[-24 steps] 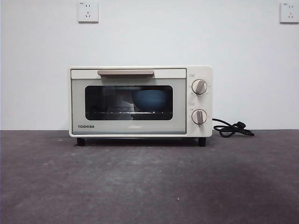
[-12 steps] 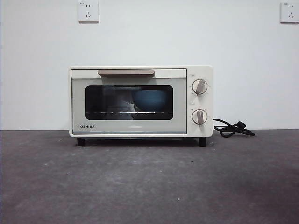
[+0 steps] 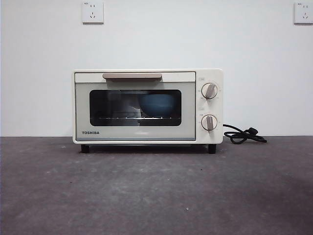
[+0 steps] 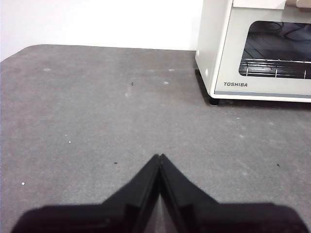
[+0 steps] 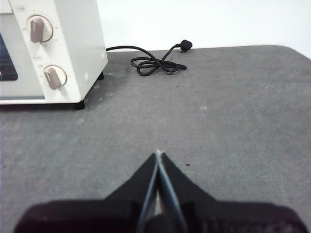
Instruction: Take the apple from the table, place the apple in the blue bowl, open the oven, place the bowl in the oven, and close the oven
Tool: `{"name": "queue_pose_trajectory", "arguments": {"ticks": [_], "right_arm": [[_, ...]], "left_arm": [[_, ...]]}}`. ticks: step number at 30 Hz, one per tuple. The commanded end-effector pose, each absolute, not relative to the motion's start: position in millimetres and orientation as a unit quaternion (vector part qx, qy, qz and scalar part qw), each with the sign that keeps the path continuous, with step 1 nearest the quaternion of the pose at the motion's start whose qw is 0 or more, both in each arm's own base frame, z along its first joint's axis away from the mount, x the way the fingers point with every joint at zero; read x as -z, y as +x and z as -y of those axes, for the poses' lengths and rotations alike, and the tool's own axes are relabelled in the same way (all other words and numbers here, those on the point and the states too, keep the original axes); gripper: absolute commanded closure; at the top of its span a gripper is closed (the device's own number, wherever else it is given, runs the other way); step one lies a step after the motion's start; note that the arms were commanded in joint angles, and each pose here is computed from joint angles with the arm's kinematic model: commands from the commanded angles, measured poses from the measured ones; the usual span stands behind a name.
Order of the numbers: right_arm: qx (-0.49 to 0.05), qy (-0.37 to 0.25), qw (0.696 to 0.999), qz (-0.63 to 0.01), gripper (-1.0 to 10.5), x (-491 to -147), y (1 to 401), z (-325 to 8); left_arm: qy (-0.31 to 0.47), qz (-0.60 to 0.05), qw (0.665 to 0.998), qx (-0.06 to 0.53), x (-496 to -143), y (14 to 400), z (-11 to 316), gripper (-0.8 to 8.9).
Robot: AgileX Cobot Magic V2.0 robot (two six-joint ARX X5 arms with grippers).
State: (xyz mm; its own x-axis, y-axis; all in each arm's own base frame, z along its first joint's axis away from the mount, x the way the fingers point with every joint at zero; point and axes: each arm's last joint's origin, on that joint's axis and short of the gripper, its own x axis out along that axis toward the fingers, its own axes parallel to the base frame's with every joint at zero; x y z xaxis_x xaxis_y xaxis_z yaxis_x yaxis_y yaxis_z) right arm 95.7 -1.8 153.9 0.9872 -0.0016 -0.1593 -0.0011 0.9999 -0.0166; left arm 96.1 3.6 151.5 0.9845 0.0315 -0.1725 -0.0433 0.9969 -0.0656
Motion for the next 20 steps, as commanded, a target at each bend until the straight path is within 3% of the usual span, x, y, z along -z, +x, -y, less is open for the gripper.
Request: {"name": "queue_pose_trajectory", "arguments": {"ticks": [1,20], "right_arm": [[0.0,-0.023,0.996,-0.087,9.5,-150.3,95.8,1.9],[0.004,-0.021,0.996,-0.088,9.5,-150.2,95.9,2.2]], "left_arm": [[-0.04,-0.086,0.995,-0.021,-148.9,96.7,-3.9,8.17],[-0.04,-0.086,0.995,-0.021,-148.9,96.7,-3.9,8.17]]}}
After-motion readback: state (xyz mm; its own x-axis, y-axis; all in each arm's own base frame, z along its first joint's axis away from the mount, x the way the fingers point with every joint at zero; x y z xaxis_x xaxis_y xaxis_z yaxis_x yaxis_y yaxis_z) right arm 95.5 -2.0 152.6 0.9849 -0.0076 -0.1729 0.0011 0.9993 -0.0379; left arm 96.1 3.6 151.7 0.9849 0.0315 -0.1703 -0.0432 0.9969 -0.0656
